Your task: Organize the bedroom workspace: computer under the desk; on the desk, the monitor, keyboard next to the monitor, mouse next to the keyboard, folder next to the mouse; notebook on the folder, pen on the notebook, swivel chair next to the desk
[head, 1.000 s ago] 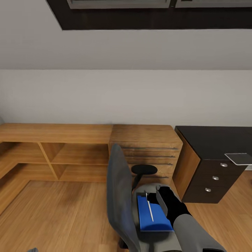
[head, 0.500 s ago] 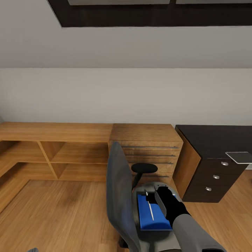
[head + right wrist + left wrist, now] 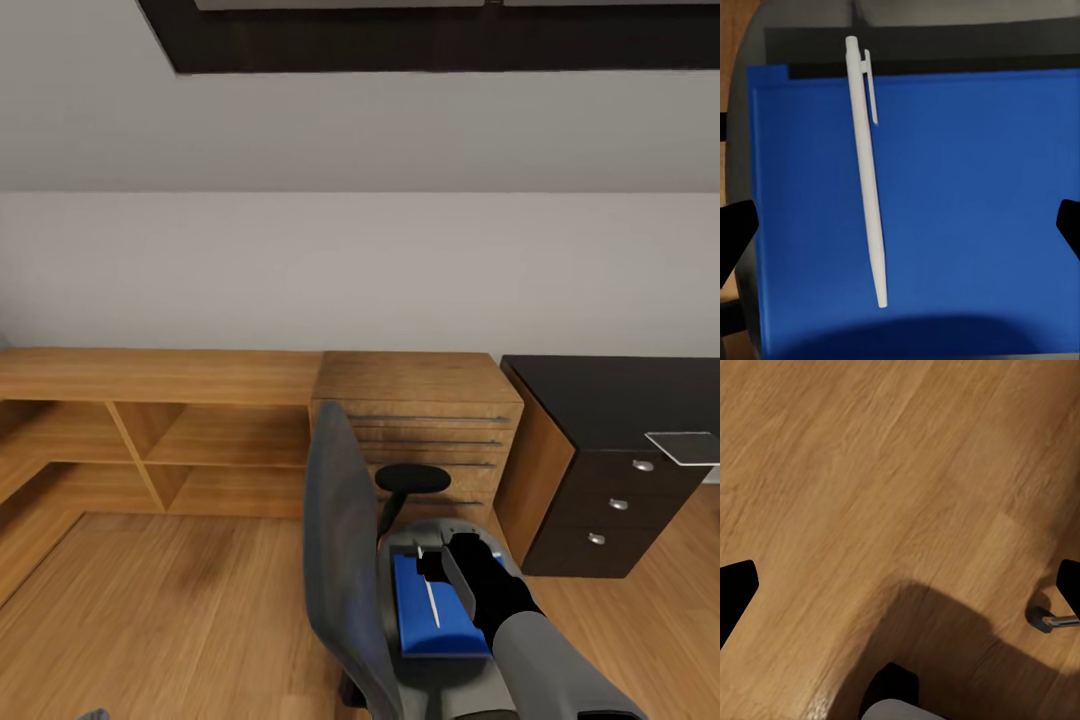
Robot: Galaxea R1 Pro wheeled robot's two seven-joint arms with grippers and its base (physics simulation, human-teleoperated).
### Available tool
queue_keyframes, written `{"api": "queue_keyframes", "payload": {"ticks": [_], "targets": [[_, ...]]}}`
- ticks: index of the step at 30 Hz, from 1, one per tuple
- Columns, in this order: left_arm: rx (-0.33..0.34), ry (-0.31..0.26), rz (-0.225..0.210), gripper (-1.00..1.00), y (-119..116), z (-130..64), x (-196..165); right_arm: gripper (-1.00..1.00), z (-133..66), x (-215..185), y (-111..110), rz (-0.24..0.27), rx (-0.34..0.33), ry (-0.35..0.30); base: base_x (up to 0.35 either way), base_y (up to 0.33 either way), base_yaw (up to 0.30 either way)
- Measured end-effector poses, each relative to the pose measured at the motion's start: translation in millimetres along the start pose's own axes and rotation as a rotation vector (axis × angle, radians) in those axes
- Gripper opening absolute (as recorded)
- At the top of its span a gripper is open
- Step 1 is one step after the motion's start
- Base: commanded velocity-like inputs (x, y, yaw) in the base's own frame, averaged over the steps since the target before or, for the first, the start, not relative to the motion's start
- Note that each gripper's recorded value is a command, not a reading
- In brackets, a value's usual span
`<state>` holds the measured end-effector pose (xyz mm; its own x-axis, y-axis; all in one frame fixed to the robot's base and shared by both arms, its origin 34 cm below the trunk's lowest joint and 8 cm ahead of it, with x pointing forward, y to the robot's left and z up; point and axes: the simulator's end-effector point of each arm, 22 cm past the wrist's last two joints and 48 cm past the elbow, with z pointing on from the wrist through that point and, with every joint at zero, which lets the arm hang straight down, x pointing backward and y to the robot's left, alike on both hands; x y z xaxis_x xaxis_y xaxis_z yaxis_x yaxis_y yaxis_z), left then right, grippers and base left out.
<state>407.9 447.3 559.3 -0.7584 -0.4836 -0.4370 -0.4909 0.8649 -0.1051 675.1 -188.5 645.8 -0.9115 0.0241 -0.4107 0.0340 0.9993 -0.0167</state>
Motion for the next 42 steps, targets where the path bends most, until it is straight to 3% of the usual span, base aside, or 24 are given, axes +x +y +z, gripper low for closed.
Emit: {"api": "queue_keyframes", "payload": {"ticks": [5,32,42], "targets": [[0.001,0.0,-0.001,1.0,0,7.5,4,1.0,7.5,4,0,0.0,0.0,0.0,0.0,0.0,0.0],[-0.004,0.01,-0.003,1.0,3,8.3,9,1.0,8.6,6,-5,-0.002,0.01,0.006,0.0,0.0,0.0],[-0.005,0.016,-0.004,1.0,3,8.7,11,1.0,1.8,8,-11,-0.021,0.03,0.086,0.0,0.0,0.0]]}}
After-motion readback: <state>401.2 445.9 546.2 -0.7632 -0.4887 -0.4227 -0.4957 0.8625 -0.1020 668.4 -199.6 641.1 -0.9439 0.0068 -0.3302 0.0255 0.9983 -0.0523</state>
